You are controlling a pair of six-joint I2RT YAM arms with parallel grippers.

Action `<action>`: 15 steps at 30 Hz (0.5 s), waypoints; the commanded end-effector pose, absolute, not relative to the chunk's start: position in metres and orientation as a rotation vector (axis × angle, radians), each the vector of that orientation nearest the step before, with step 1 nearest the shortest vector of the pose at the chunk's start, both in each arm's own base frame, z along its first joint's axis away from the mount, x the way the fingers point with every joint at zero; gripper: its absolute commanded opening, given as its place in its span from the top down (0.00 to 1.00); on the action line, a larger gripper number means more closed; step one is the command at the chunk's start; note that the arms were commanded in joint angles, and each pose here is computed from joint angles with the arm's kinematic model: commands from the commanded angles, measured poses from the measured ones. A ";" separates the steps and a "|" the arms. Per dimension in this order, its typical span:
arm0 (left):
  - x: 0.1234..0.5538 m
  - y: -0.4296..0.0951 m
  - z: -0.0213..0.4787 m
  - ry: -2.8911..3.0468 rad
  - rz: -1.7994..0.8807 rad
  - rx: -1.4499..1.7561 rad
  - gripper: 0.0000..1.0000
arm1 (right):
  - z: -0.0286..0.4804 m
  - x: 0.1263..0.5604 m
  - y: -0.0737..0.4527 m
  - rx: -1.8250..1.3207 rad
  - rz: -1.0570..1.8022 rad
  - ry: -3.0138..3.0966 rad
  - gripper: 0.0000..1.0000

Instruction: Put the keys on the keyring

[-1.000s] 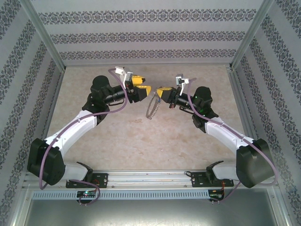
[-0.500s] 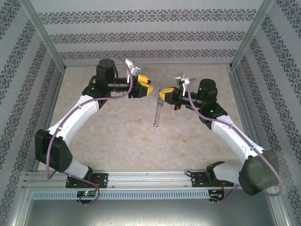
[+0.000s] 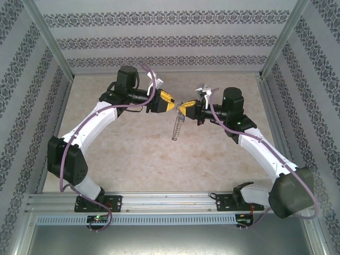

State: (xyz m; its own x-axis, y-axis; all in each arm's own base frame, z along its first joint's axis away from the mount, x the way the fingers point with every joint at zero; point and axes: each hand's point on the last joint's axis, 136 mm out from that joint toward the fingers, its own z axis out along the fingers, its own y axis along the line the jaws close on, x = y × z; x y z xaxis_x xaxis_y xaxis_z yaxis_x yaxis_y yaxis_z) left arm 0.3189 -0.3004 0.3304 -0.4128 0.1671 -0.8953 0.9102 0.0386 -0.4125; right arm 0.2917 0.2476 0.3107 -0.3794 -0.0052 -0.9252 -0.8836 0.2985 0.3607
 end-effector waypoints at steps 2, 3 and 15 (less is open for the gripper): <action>0.309 -0.309 0.335 1.618 -1.470 1.166 0.62 | 0.332 0.292 0.247 -0.861 1.196 1.578 1.00; 0.309 -0.310 0.335 1.618 -1.475 1.171 0.62 | 0.332 0.292 0.247 -0.862 1.194 1.576 1.00; 0.299 -0.321 0.329 1.613 -1.523 1.214 0.66 | 0.327 0.296 0.247 -0.848 1.184 1.593 1.00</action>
State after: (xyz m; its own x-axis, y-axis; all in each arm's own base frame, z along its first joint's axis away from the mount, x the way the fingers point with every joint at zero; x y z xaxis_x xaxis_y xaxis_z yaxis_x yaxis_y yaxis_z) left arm 0.3084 -0.3158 0.3240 -0.4190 0.1999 -0.8857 0.9023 -0.0177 -0.4308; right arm 0.2929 0.2479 0.3101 -0.3814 -0.0058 -0.9244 -0.8827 0.2991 0.3623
